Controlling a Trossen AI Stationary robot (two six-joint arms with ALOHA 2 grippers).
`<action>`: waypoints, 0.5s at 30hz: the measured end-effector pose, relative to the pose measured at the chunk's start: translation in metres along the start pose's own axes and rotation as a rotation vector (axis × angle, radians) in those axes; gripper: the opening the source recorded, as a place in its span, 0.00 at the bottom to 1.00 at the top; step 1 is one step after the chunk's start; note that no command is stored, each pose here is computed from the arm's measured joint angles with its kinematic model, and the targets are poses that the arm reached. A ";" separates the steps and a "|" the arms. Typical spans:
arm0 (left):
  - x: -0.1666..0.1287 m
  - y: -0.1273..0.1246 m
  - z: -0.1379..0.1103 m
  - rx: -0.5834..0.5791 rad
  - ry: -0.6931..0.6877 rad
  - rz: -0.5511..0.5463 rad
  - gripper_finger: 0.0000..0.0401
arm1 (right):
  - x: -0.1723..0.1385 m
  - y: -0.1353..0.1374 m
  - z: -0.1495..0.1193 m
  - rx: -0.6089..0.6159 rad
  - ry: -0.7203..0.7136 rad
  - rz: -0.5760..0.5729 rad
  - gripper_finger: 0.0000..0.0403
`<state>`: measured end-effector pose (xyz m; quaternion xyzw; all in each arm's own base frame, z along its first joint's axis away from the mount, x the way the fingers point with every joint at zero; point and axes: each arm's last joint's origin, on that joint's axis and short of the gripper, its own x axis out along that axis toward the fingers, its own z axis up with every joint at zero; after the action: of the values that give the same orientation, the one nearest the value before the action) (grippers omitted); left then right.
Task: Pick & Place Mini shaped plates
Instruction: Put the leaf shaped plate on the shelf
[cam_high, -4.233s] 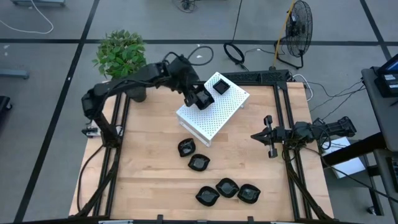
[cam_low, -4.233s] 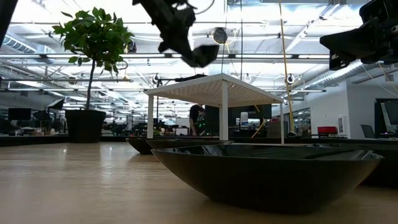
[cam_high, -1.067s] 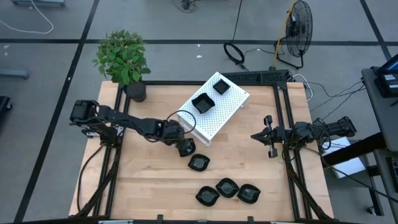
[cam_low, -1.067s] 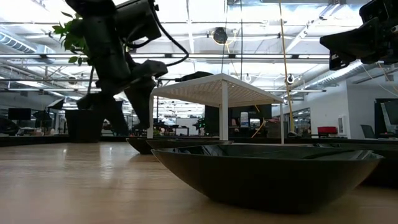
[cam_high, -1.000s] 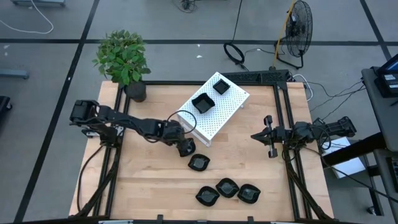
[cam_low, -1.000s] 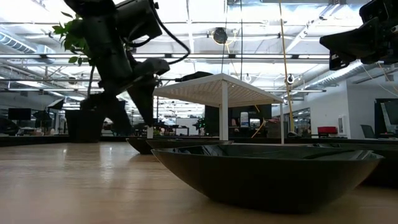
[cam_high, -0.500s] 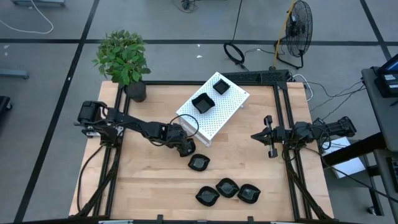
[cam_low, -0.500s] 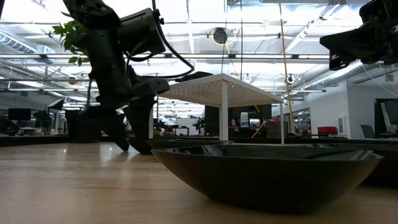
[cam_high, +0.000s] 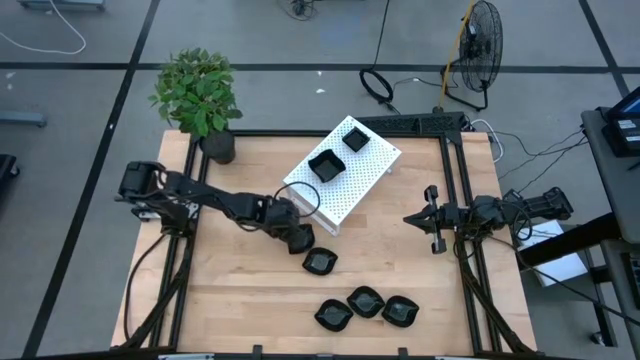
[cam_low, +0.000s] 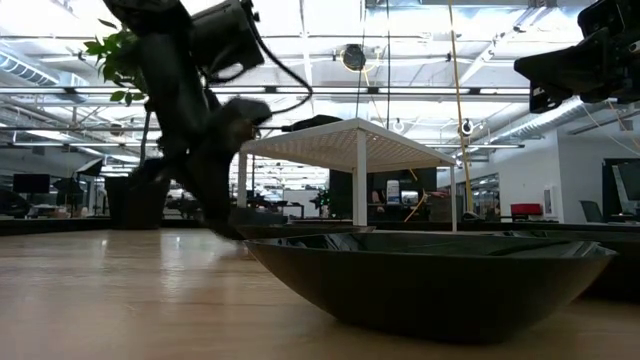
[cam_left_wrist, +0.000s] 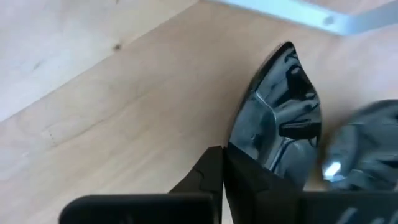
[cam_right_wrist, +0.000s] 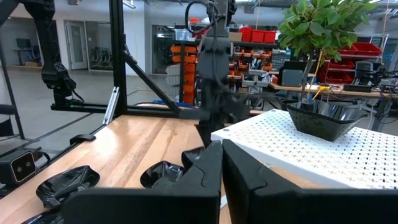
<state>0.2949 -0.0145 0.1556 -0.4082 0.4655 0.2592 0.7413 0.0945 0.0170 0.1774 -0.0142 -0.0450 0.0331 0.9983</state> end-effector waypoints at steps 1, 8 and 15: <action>-0.006 -0.001 0.001 0.000 -0.006 -0.019 0.02 | 0.000 0.000 0.000 0.000 0.000 0.000 0.00; -0.063 -0.002 0.001 0.060 -0.066 -0.149 0.01 | 0.000 0.000 0.000 0.000 0.000 0.000 0.00; -0.116 -0.002 -0.015 0.220 -0.122 -0.297 0.01 | 0.000 0.000 0.000 0.000 0.000 0.000 0.00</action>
<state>0.2387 -0.0290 0.2576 -0.3728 0.3798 0.1187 0.8383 0.0945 0.0170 0.1774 -0.0142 -0.0449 0.0331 0.9983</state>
